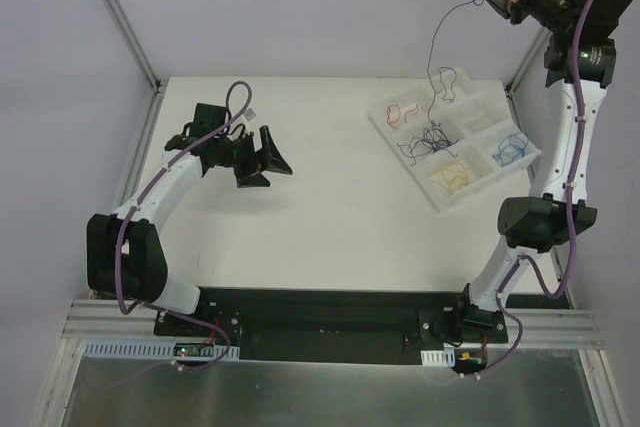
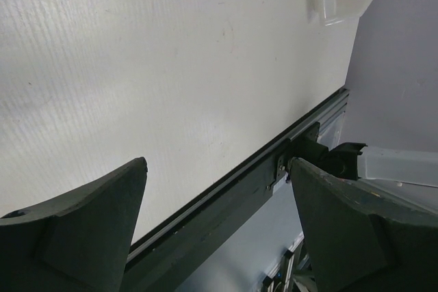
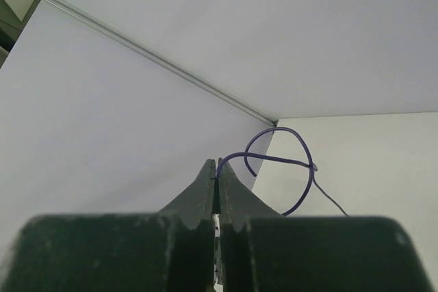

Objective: Untangle the cables

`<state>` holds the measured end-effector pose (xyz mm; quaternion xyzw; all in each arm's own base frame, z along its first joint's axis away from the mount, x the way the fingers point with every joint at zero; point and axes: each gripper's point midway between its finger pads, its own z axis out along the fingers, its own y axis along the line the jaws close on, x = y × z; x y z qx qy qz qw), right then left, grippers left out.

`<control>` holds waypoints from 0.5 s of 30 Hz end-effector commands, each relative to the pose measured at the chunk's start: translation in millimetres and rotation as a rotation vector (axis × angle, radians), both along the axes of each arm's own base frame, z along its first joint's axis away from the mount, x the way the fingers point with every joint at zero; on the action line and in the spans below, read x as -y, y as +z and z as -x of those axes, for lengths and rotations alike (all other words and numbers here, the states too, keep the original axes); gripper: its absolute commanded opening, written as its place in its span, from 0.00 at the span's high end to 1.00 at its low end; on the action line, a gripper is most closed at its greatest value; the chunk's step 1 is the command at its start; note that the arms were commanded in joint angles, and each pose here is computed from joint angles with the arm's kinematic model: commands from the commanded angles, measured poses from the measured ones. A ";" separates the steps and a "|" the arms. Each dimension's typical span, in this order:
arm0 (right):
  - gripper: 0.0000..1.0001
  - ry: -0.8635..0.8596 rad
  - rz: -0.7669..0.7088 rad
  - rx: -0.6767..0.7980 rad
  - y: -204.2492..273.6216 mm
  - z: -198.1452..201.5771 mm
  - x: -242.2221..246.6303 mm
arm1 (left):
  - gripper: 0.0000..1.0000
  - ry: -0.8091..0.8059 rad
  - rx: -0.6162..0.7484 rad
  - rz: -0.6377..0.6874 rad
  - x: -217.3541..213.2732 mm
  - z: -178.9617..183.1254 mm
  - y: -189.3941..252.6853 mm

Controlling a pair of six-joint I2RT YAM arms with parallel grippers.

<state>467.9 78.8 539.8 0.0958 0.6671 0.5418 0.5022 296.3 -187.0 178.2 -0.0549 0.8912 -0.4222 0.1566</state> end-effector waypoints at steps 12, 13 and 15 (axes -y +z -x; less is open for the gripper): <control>1.00 -0.092 0.015 0.143 45.6 17.6 45.0 | 0.15 -0.046 0.012 0.007 10.0 -9.6 10.1; 0.99 -0.094 0.016 0.137 42.7 16.2 46.1 | 0.15 -0.047 0.012 0.008 10.2 -9.5 10.3; 0.99 -0.093 0.029 0.116 30.7 11.1 47.0 | 0.15 -0.047 0.009 0.006 10.3 -8.4 10.2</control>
